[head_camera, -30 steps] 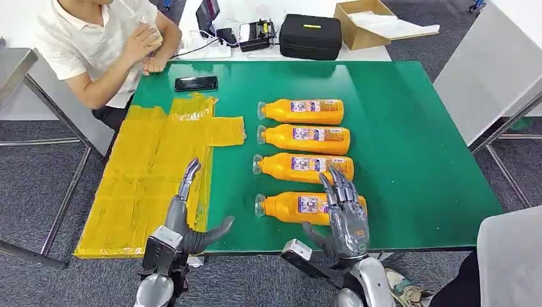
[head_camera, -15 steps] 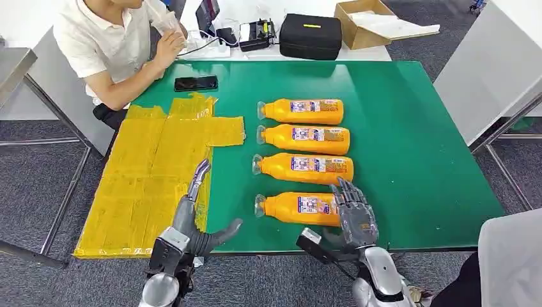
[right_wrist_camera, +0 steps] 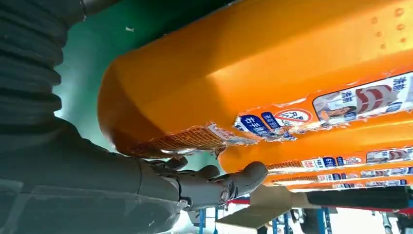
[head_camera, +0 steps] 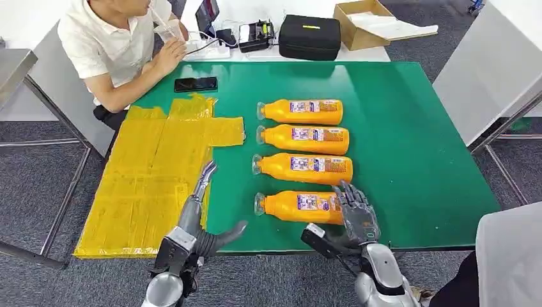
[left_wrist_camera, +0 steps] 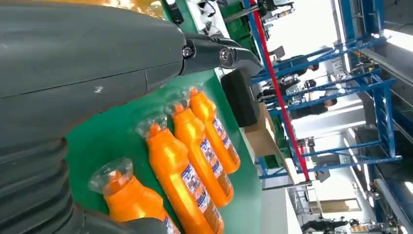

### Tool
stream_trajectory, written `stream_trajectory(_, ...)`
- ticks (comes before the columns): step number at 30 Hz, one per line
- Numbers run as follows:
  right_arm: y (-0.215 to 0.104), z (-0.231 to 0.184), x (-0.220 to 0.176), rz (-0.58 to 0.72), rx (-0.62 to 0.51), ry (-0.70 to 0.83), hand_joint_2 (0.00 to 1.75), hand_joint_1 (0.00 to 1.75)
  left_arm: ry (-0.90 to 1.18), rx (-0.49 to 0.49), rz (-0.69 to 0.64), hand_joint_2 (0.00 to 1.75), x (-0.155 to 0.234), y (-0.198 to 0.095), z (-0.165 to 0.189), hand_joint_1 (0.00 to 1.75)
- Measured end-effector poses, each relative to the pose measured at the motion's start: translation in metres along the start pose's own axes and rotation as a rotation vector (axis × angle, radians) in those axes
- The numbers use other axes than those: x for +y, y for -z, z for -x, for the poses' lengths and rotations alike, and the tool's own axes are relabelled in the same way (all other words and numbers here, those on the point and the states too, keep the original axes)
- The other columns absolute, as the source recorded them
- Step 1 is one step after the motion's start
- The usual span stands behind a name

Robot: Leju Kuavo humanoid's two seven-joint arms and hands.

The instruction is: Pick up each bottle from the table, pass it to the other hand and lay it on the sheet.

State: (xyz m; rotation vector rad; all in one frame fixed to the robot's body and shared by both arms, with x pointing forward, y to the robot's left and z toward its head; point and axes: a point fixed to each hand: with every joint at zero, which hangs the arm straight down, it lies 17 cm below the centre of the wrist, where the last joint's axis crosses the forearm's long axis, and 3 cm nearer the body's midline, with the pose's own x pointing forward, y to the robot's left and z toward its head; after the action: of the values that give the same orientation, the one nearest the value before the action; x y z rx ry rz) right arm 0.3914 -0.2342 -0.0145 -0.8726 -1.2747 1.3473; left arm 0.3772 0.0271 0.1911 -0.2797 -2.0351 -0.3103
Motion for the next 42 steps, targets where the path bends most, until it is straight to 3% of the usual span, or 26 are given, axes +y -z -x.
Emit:
stream_trajectory(4, 0.004, 0.003, 0.001, -0.008, 0.006, 0.002, 1.75, 0.00, -0.001, 0.003, 0.006, 1.75, -0.002, 0.000, 0.001, 0.00)
stream_trajectory(5, 0.005, 0.004, 0.002, -0.012, 0.007, 0.002, 1.75, 0.98, -0.002, 0.003, 0.009, 1.75, -0.003, 0.000, 0.001, 0.00)
stream_trajectory(6, 0.006, 0.005, 0.002, -0.016, 0.008, 0.002, 1.75, 0.98, -0.003, 0.003, 0.013, 1.75, -0.005, 0.000, 0.001, 0.00)
stream_trajectory(7, 0.007, 0.007, 0.004, -0.025, 0.010, 0.001, 1.75, 1.73, -0.004, 0.004, 0.016, 1.75, -0.006, 0.000, 0.001, 0.00)
stream_trajectory(28, 0.009, 0.032, 0.022, -0.127, -0.026, 0.053, 1.75, 1.75, -0.035, 0.000, 0.034, 1.75, -0.012, 0.003, 0.002, 0.00)
stream_trajectory(35, 0.004, 0.017, 0.021, -0.115, -0.095, 0.207, 1.75, 1.75, -0.096, -0.002, 0.024, 1.75, -0.011, 0.003, 0.000, 0.00)
stream_trajectory(42, -0.015, -0.021, 0.004, -0.041, -0.207, 0.422, 1.75, 1.75, -0.338, 0.078, -0.045, 1.75, -0.002, 0.006, 0.012, 0.00)
